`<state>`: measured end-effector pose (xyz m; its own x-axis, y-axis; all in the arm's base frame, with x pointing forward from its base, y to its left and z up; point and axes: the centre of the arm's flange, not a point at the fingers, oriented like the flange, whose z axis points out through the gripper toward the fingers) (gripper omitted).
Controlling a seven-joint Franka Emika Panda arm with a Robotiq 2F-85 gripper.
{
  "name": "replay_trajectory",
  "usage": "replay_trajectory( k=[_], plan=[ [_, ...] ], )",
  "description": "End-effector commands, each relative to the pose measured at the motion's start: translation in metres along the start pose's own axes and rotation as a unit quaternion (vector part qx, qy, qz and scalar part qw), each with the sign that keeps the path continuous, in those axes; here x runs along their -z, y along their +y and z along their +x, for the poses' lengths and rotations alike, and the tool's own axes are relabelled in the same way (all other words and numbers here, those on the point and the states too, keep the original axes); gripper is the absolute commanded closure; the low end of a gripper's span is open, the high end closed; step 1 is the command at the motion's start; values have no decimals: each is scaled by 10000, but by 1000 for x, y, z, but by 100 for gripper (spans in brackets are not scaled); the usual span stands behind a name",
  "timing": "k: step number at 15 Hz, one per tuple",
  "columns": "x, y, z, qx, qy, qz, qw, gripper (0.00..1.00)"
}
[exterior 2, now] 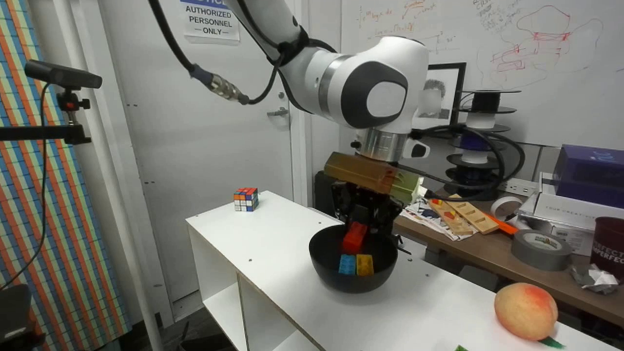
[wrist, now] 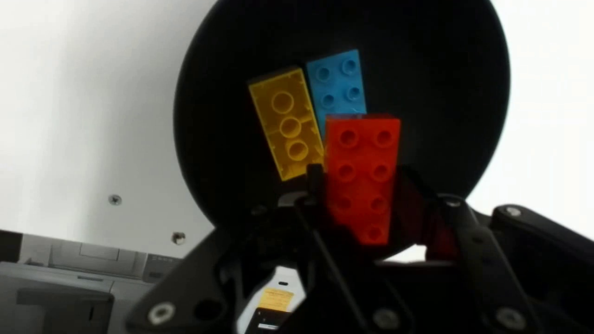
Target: Pick the blocks on the counter and put them in the bowl
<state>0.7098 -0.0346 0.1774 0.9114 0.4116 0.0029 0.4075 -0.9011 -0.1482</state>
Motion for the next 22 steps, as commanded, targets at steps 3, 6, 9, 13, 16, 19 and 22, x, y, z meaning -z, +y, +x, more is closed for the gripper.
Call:
replay_trajectory(
  k=[3,6,9,13,16,19,22],
  plan=[
    [55,-46,-22,344,240,-37,9991,8],
    [87,-45,-31,186,455,-80,9988,0],
    [145,-16,-41,-428,1076,-224,9930,0],
    [219,72,-69,-1469,1579,70,9764,0],
    [241,147,-117,-2300,1875,108,9549,0],
    [238,201,-148,-3125,2058,79,9273,0],
    [213,225,-149,-3940,2058,80,8957,0]
  ],
)
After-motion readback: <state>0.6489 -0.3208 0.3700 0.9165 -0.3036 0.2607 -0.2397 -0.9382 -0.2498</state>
